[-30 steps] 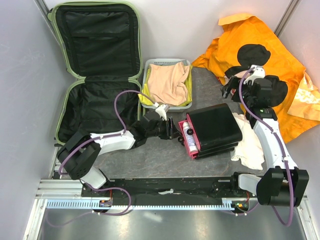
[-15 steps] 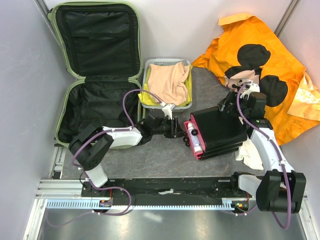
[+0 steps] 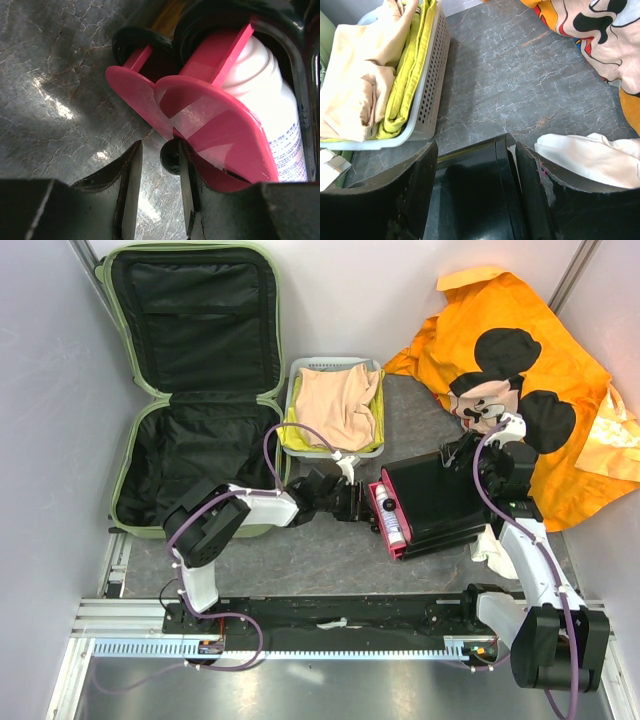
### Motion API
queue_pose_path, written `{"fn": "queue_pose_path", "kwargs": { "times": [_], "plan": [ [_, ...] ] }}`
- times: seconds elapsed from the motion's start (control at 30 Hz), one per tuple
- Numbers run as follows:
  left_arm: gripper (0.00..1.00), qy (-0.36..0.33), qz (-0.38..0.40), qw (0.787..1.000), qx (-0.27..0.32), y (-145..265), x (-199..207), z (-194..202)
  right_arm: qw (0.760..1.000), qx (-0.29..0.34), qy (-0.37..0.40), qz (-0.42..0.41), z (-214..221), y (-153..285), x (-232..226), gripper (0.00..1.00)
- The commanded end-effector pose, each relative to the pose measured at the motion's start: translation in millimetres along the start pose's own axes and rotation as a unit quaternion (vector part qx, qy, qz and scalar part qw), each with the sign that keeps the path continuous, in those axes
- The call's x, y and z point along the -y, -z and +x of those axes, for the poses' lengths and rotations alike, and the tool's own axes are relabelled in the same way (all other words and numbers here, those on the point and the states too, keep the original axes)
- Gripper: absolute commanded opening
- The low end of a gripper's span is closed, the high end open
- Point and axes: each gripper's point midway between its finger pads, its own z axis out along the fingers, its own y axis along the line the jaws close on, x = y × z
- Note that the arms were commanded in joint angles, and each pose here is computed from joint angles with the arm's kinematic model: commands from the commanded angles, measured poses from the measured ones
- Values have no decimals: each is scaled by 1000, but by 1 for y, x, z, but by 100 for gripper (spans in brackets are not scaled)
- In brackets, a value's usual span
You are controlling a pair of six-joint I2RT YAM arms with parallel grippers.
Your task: Open, take out, and arrange the luggage
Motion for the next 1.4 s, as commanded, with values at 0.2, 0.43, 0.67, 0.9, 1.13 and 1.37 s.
{"fn": "queue_pose_path", "kwargs": {
  "times": [0.2, 0.43, 0.67, 0.9, 1.13, 1.37],
  "plan": [
    [62, -53, 29, 993, 106, 34, 32, -71, 995, -73, -44, 41, 34, 14, -1, 90],
    [77, -57, -35, 986, 152, 82, -3, -101, 998, -4, -22, 60, -27, 9, -6, 98],
    [81, -52, -95, 967, 230, 152, -38, -159, 996, 32, -10, 81, -74, 1, 1, 98],
    [85, -69, -158, 935, 308, 249, -46, -192, 989, 123, -1, 82, -125, 25, -9, 98],
    [96, -129, -250, 896, 344, 322, -32, -170, 969, 210, 4, 130, -131, 58, 10, 98],
    [99, -137, -271, 884, 354, 340, -32, -156, 965, 217, 15, 144, -126, 60, 18, 98]
  ]
}}
